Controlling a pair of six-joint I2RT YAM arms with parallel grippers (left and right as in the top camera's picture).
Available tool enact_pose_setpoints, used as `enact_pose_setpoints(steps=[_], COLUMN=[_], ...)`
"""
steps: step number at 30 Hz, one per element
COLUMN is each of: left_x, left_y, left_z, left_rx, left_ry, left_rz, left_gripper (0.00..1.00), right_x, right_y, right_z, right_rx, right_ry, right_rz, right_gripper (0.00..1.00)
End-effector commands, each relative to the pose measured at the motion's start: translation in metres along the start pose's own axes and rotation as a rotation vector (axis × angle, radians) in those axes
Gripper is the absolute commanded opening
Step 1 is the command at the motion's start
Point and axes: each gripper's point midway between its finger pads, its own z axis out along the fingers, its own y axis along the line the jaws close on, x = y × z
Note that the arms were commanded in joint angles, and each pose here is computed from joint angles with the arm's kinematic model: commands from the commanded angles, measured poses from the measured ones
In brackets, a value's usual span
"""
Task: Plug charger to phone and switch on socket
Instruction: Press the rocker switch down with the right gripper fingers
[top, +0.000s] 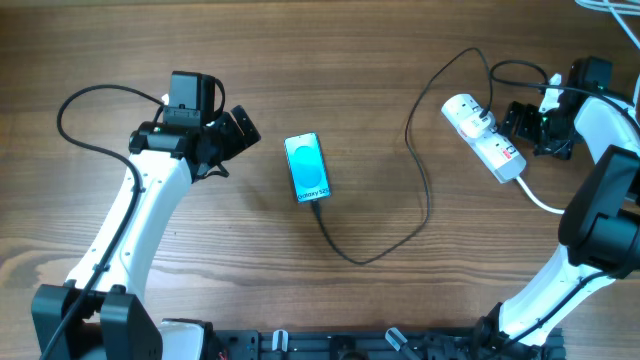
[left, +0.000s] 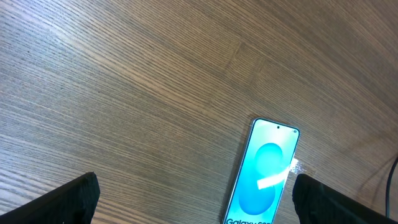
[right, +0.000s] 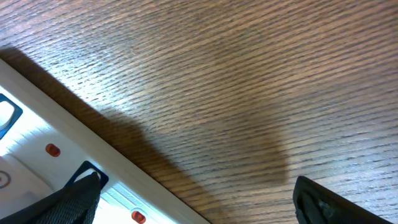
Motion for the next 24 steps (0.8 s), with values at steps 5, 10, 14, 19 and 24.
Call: enact_pose_setpoints(steps=[5, 10, 14, 19, 24], left_x=[-0.004, -0.004, -0.004, -0.004, -0.004], left_y=[0.001, 0.001, 0.001, 0.001, 0.001], left_z=[0.000, 0.000, 0.000, 0.000, 0.000], left_rx=[-0.007, -0.007, -0.007, -0.007, -0.007], left_ry=[-0.011, -0.011, -0.011, -0.011, -0.011], left_rz=[0.011, 0.011, 0.011, 0.011, 0.011], left_gripper=[1.00, 1.00, 1.00, 1.00, 1.00], right_x=[-0.005, 0.001, 0.006, 0.007, -0.015], right_y=[0.017, 0.016, 0.016, 0.009, 0.024], right_z=[-0.006, -0.006, -0.006, -0.005, -0.021], right_rx=[-0.073, -0.072, -0.072, -0.033, -0.115], right_ry=[-0.023, 0.003, 0.022, 0.027, -0.041], right_rz=[-0.040, -0.035, -0.031, -0.029, -0.039], right_gripper=[0.99, 1.00, 1.00, 1.00, 1.00])
